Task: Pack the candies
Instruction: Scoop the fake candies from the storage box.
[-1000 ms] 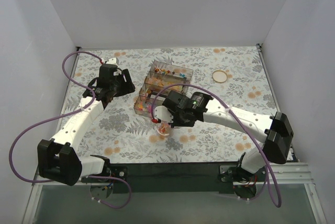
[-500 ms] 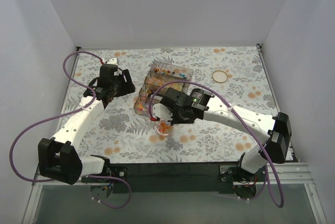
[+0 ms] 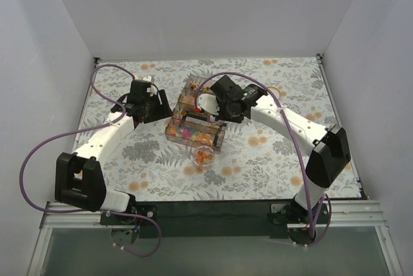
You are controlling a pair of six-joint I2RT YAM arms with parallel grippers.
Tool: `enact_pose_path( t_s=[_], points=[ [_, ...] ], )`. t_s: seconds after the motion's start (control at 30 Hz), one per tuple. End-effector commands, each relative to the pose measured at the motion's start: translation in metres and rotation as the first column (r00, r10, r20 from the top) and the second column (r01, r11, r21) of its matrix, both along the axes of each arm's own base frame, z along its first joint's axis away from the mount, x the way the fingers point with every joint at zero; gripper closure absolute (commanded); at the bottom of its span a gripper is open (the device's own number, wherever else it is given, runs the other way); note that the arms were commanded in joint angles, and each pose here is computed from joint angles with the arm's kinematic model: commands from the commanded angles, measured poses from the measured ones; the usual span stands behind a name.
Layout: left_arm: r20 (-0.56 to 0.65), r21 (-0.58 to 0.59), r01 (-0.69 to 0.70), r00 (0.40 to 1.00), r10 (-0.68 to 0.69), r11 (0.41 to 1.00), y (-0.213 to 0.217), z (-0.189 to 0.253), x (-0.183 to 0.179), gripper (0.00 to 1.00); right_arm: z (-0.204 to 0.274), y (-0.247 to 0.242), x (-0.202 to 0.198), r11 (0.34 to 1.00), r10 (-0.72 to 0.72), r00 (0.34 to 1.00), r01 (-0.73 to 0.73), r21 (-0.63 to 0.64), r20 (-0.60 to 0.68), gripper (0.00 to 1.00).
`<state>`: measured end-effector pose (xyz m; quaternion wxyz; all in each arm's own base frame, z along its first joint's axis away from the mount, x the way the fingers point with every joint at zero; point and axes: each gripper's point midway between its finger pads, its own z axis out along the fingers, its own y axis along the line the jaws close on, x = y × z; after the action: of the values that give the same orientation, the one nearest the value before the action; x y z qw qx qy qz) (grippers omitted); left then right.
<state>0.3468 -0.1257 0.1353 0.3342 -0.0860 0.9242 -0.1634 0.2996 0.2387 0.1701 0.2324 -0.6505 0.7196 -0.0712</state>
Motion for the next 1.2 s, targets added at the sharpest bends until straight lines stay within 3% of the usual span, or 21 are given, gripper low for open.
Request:
enact_pose_path(
  t_s=[0.0, 0.13, 0.33, 0.53, 0.57, 0.73, 1.17],
  points=[
    [0.000, -0.033, 0.015, 1.000, -0.015, 0.999, -0.006, 0.003, 0.003, 0.40, 0.011, 0.016, 0.023, 0.997, 0.064, 0.994, -0.067, 0.028, 0.093, 0.99],
    [-0.037, -0.033, 0.026, 0.999, -0.028, 0.999, -0.007, -0.009, -0.003, 0.44, 0.006, 0.034, 0.026, 0.992, 0.102, 0.993, -0.106, 0.065, 0.066, 0.99],
    [-0.097, -0.024, 0.027, 0.995, -0.029, 0.999, -0.005, -0.031, -0.015, 0.48, 0.016, 0.059, -0.004, 0.970, 0.177, 0.984, -0.179, 0.164, 0.027, 0.99],
    [-0.133, -0.017, 0.030, 0.991, -0.032, 0.999, -0.008, -0.045, -0.015, 0.52, 0.009, 0.038, -0.036, 0.980, 0.167, 0.986, -0.163, 0.117, -0.025, 0.99],
    [-0.137, -0.019, 0.033, 0.990, -0.035, 0.999, -0.009, -0.046, -0.015, 0.56, 0.008, 0.035, -0.040, 0.982, 0.160, 0.986, -0.154, 0.113, -0.039, 0.99],
    [-0.143, -0.021, 0.035, 0.989, -0.038, 0.999, -0.014, -0.049, -0.012, 0.58, -0.011, 0.005, -0.060, 0.994, 0.111, 0.984, -0.111, 0.006, -0.140, 0.99],
    [-0.155, -0.018, 0.051, 0.987, -0.053, 0.999, -0.025, -0.057, -0.007, 0.66, -0.016, 0.007, -0.051, 0.983, 0.097, 0.988, -0.114, -0.144, -0.124, 0.99]
  ],
)
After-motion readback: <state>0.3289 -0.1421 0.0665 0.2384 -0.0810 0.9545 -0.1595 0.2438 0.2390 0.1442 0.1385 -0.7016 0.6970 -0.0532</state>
